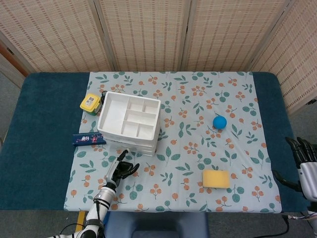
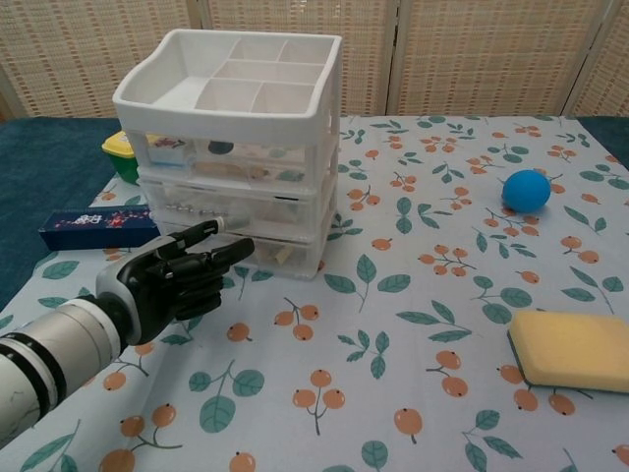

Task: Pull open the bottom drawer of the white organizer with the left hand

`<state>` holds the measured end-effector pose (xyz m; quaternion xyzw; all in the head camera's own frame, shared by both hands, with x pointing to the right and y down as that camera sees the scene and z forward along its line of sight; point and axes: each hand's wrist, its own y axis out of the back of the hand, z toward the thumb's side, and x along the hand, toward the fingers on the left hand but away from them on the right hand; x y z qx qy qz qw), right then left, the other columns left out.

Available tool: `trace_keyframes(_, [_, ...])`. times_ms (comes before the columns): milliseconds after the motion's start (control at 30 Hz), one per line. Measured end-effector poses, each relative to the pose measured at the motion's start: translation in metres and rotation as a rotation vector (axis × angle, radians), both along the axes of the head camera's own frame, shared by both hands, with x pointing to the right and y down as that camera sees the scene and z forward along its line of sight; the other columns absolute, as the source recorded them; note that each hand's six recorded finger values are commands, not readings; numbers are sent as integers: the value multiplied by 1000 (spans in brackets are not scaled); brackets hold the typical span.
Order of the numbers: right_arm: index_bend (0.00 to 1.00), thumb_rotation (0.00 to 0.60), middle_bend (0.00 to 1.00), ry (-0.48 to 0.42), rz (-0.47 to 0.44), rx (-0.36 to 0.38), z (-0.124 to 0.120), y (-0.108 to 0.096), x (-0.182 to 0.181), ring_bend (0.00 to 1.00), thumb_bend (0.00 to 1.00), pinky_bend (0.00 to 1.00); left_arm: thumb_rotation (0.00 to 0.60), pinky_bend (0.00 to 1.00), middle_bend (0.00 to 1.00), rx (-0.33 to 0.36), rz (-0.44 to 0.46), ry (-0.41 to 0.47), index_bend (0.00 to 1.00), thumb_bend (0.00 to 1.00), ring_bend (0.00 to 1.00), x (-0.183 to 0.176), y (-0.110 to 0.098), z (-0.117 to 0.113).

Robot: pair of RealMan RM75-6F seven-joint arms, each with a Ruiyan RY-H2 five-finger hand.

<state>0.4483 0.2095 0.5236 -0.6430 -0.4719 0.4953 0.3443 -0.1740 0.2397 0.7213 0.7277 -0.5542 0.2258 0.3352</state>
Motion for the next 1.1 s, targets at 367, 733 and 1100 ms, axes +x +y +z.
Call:
trace_keyframes(367, [0,600,101,3,8,-1,0,1,3,0,246,0,600,1000,1000,-7,-11,13,210,284,1000,5,-6,3])
trace_keyframes(733, [0,600,101,0,6,-4,1,1,3,0,246,0,600,1000,1000,-15,-31,6,209,284,1000,3,-11,4])
trace_keyframes(1100, [0,600,102,2,19,-4,-1,3,5,0,246,0,600,1000,1000,-28,-29,1,256,284,1000,5,-15,9])
